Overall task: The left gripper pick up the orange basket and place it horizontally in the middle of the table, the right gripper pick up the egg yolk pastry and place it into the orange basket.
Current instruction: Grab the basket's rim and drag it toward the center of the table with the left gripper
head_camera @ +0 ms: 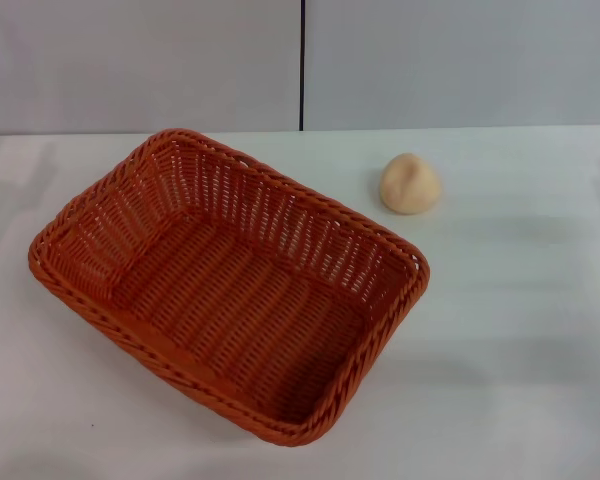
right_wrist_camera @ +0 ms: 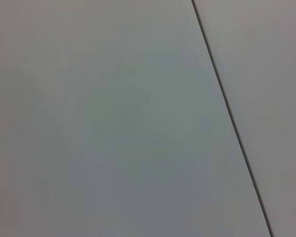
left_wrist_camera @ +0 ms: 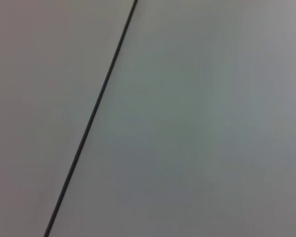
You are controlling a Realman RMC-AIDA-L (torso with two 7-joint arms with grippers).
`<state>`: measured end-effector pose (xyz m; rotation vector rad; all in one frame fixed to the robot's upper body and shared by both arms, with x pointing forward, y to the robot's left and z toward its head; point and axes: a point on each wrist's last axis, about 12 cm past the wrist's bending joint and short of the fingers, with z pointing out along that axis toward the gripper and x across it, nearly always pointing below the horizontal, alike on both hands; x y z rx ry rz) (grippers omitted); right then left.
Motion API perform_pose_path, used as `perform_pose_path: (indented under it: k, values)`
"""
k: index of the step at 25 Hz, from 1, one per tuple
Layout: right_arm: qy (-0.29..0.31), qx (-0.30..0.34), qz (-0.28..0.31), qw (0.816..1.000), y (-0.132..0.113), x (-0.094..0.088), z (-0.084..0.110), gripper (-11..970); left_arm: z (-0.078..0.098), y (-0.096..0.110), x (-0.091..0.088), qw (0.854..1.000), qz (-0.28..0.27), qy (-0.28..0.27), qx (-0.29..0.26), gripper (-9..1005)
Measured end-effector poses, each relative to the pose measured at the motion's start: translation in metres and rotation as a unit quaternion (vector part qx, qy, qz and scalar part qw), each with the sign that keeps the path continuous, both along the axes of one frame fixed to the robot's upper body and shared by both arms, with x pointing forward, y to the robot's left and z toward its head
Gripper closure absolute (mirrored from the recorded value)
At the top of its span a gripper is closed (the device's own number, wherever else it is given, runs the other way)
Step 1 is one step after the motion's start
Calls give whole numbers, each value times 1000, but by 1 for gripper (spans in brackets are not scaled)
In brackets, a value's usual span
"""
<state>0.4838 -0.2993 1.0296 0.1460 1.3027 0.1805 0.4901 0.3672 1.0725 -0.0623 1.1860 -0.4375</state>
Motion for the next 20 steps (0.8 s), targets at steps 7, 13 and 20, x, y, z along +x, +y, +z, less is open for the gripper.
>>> perform_pose_path:
  k: [7, 13, 20]
  values:
    - [-5, 8, 8, 1000, -10, -1, 2, 255, -1, -6, -3, 1000, -10, -7, -10, 224]
    - [-4, 2, 2, 1000, -18, -4, 1, 254, 4, -10, -3, 999, -25, -28, -12, 226]
    - [-2, 6, 0, 1000, -22, -6, 1, 254, 20, -18, 12, 995, -93, -45, -2, 227]
